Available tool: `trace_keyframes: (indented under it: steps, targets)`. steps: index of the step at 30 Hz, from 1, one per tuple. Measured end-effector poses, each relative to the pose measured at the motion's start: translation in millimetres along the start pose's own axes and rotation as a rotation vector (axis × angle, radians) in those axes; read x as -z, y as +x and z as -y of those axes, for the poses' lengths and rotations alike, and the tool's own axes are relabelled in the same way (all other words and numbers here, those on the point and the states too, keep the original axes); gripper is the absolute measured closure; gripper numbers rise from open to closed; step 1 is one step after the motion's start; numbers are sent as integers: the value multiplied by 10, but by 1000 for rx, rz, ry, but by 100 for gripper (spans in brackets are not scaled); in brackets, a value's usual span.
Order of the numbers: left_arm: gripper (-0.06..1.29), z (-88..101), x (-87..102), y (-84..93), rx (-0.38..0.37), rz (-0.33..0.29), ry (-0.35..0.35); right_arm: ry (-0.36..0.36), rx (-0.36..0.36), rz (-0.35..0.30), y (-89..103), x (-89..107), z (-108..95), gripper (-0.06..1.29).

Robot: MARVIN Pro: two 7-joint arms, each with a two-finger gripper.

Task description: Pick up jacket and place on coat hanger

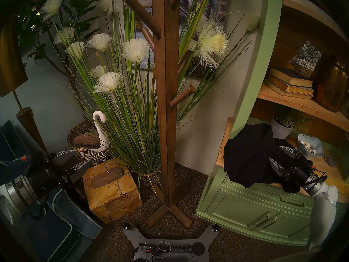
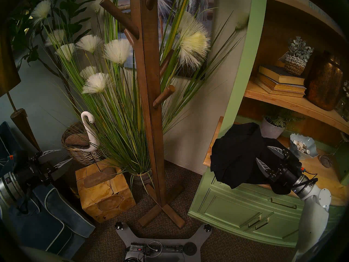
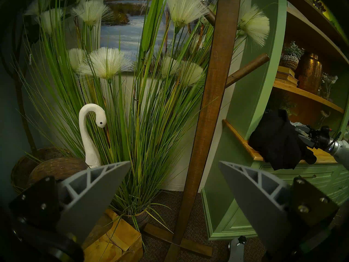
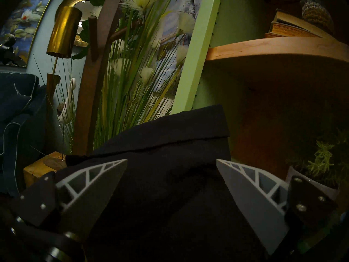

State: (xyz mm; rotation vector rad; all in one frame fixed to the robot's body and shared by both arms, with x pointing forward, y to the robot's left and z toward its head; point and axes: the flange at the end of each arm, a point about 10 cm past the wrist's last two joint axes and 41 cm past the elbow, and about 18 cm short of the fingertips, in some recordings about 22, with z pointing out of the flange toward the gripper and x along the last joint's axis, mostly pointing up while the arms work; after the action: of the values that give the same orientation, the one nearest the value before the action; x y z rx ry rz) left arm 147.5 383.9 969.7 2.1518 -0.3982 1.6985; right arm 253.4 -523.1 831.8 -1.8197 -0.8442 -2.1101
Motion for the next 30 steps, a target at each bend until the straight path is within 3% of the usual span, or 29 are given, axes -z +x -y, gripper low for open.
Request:
trace_keyframes:
  steps: [8, 14, 22, 30]
  targets:
    - [-3, 0, 0, -1, 1, -1, 0, 8, 18, -21, -22, -116, -139, 1]
    - [-3, -1, 0, 0, 1, -1, 0, -31, 10, -18, -140, -156, -237, 1]
    - [-3, -1, 0, 0, 1, -1, 1, -55, -13, -13, -295, -220, -283, 1]
    - [-3, -1, 0, 0, 1, -2, 1, -112, -32, -52, -438, -337, -279, 1]
